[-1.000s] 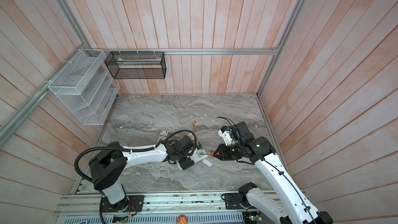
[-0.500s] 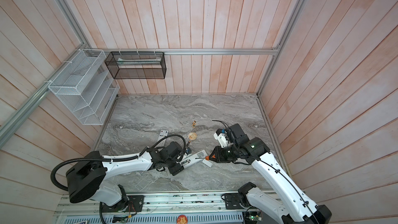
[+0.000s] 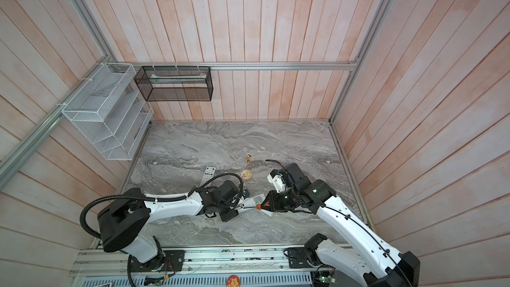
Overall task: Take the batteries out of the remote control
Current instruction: 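Insert the screwdriver tip under the second battery with the right gripper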
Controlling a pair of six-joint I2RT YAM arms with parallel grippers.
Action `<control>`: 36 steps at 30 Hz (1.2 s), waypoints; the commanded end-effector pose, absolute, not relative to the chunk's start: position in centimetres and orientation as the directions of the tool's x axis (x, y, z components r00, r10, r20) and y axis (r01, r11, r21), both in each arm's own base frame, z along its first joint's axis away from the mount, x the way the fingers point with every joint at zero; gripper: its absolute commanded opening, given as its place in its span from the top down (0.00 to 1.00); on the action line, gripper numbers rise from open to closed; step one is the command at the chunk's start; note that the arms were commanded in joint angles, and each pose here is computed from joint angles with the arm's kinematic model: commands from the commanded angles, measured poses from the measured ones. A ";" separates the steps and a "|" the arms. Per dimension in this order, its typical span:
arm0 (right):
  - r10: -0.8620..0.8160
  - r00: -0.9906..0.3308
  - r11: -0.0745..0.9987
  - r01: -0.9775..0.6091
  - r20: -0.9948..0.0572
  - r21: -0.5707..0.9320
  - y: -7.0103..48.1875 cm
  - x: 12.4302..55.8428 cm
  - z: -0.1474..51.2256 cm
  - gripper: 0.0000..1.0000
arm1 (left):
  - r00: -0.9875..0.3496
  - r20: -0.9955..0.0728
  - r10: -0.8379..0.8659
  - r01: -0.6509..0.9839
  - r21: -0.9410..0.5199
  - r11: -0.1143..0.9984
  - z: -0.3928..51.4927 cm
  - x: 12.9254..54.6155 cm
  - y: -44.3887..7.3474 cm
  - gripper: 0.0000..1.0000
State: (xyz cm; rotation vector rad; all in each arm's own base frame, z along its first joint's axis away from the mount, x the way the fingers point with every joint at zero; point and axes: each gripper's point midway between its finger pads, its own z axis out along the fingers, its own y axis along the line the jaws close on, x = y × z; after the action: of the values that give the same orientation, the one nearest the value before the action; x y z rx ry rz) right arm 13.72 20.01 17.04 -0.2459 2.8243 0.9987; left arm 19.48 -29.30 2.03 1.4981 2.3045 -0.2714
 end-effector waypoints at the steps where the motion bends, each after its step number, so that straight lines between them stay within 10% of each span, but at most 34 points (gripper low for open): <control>1: -0.079 -0.979 0.741 -0.185 -0.190 0.646 21.0 14.3 17.1 1.00 | -0.357 -0.374 0.856 0.918 0.031 0.396 1.1 19.0 -28.8 0.51; 6: -0.057 -0.984 0.742 -0.153 -0.167 0.653 21.5 14.5 16.3 1.00 | -0.346 -0.369 0.863 0.928 0.002 0.373 1.0 18.4 -28.9 0.64; 36: 0.109 -0.985 0.809 0.008 -0.136 0.588 20.0 10.8 7.6 1.00 | -0.342 -0.359 0.868 0.935 -0.037 0.353 1.0 17.7 -29.2 0.74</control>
State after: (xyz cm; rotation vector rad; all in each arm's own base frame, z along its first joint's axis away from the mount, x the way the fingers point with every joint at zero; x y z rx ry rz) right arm 10.88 22.45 11.02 -0.0375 2.7961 1.0679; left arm 19.20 -29.49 2.03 1.5310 2.3000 -0.3091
